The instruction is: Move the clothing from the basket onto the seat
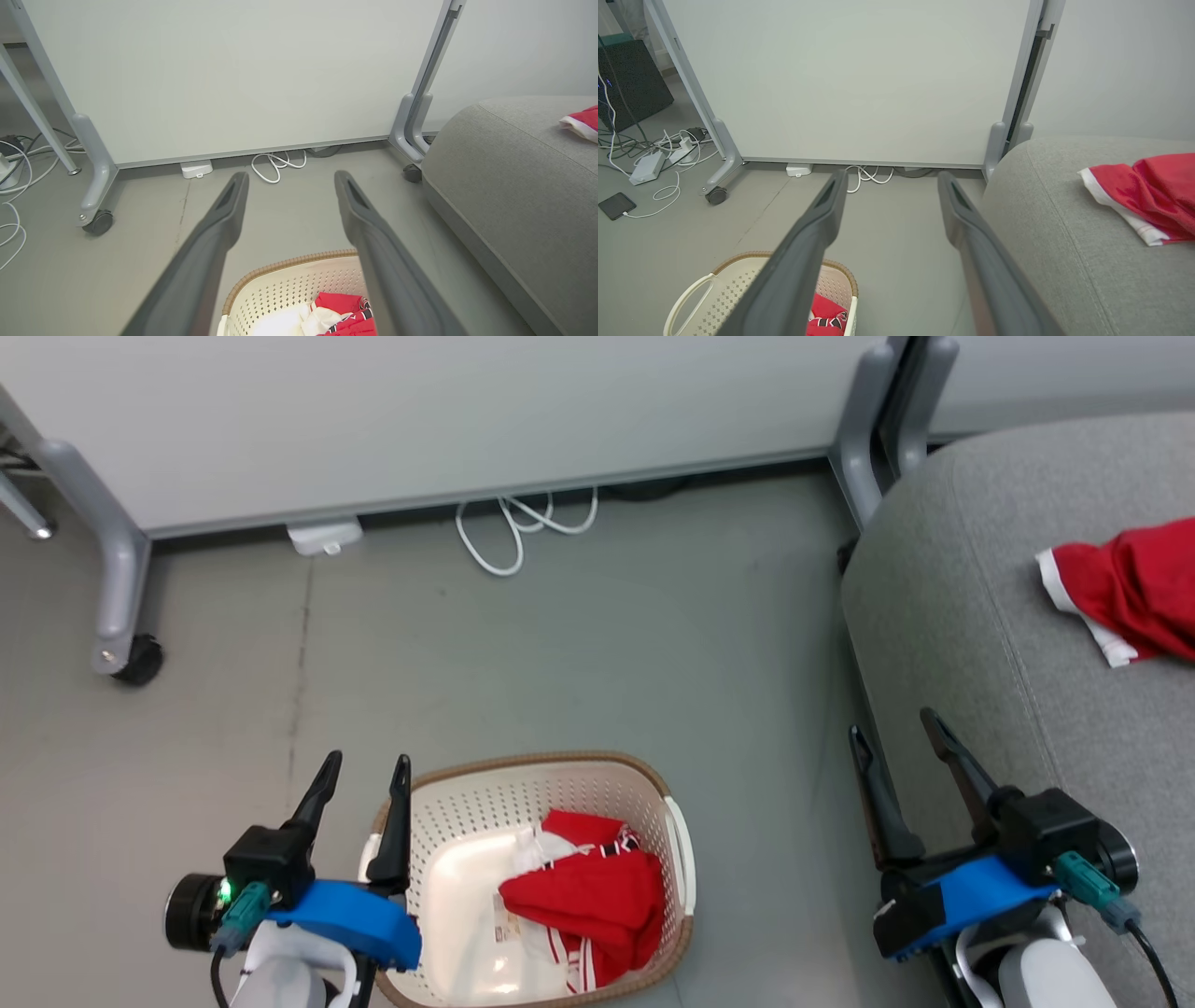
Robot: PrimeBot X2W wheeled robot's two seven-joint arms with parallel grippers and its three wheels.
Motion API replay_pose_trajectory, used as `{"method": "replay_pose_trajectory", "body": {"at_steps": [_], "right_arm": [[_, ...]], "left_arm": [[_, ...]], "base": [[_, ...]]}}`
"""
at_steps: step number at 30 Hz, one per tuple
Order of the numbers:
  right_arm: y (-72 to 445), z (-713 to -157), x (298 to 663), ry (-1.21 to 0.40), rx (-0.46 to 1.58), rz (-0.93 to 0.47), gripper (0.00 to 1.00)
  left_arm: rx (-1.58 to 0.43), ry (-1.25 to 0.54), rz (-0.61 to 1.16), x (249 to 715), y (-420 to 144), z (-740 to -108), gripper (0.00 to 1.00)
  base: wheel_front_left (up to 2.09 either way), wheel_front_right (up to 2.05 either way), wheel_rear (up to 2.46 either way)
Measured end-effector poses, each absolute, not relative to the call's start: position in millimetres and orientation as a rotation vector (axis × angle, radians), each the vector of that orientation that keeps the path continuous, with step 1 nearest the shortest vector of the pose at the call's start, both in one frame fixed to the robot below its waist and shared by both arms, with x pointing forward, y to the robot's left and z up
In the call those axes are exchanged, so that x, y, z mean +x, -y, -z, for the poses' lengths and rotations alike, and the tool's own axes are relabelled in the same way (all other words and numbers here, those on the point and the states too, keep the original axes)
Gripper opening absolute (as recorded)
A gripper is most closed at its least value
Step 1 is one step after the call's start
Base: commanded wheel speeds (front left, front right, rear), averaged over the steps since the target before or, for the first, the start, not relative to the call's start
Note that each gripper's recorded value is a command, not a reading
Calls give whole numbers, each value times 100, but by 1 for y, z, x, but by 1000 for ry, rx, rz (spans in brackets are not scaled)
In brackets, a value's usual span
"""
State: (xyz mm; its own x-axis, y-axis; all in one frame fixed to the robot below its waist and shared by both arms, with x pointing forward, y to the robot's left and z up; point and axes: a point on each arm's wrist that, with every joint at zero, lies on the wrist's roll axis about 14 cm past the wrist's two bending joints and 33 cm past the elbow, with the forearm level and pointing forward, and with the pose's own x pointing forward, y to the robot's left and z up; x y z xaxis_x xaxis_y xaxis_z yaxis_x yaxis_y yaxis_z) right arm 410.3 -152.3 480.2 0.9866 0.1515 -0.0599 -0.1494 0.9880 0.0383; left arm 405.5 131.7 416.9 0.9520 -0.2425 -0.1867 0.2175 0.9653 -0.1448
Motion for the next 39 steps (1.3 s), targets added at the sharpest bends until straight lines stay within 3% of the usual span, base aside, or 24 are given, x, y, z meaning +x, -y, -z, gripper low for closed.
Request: {"method": "replay_pose_trajectory", "body": {"at_steps": [18,39], "right_arm": [[181,-435,450,-121,35,-82,100],[205,-354,466,-260,34,-30,100]], "left_arm": [[-53,-499,569,436,-49,-298,100],[128,-881,912,391,-25,-150,100]], "base": [[0,0,0],[0,0,0]]}}
